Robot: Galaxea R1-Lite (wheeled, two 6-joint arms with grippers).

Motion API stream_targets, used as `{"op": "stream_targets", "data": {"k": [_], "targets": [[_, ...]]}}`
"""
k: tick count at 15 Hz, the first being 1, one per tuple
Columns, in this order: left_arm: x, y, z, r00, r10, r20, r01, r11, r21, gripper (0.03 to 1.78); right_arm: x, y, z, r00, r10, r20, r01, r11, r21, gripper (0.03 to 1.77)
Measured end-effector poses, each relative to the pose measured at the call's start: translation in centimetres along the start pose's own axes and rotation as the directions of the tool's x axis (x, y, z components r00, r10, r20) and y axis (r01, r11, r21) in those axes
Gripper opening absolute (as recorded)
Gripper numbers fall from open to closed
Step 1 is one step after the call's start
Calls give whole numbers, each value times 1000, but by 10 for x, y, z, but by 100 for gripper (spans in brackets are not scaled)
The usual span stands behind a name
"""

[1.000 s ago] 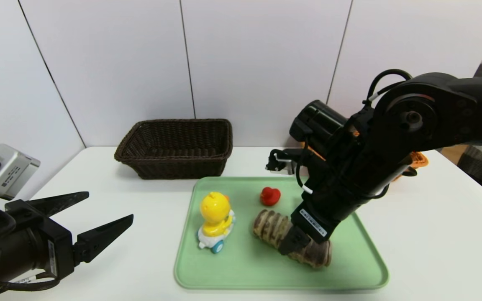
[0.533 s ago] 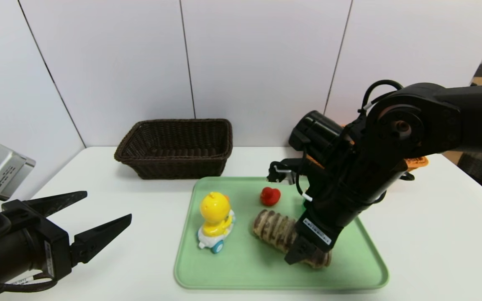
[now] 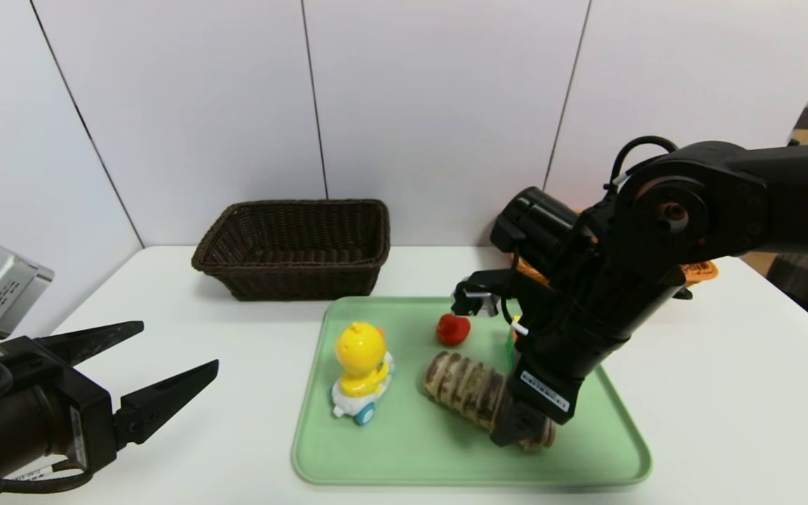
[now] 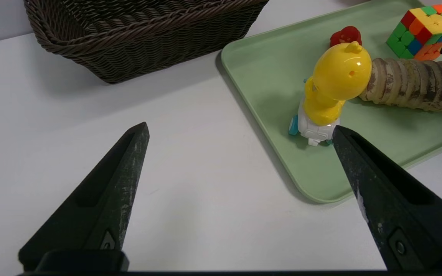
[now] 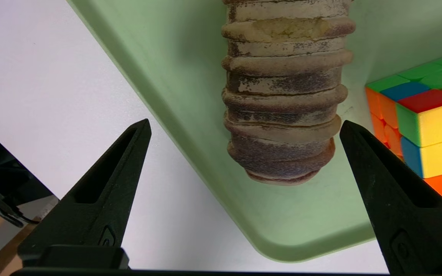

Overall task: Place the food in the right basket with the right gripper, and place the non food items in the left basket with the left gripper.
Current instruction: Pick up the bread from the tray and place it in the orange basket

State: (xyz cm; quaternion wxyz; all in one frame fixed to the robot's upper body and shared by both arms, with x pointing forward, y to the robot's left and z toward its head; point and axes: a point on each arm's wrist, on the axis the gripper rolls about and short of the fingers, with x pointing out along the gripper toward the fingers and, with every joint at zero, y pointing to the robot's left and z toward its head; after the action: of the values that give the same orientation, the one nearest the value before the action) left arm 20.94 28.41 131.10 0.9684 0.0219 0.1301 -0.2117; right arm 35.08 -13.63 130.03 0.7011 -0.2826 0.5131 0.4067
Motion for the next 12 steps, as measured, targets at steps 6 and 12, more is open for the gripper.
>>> {"op": "stream_targets", "data": {"k": [6, 12], "targets": [[-1, 0, -1, 1000, 1, -1, -1, 1000, 0, 169, 2, -7, 12, 1000, -19, 23, 19, 1000, -16, 170], [-1, 0, -2, 1000, 1, -3, -1, 1000, -1, 169, 14, -13, 25, 999, -25, 24, 26, 999, -37, 170]]}}
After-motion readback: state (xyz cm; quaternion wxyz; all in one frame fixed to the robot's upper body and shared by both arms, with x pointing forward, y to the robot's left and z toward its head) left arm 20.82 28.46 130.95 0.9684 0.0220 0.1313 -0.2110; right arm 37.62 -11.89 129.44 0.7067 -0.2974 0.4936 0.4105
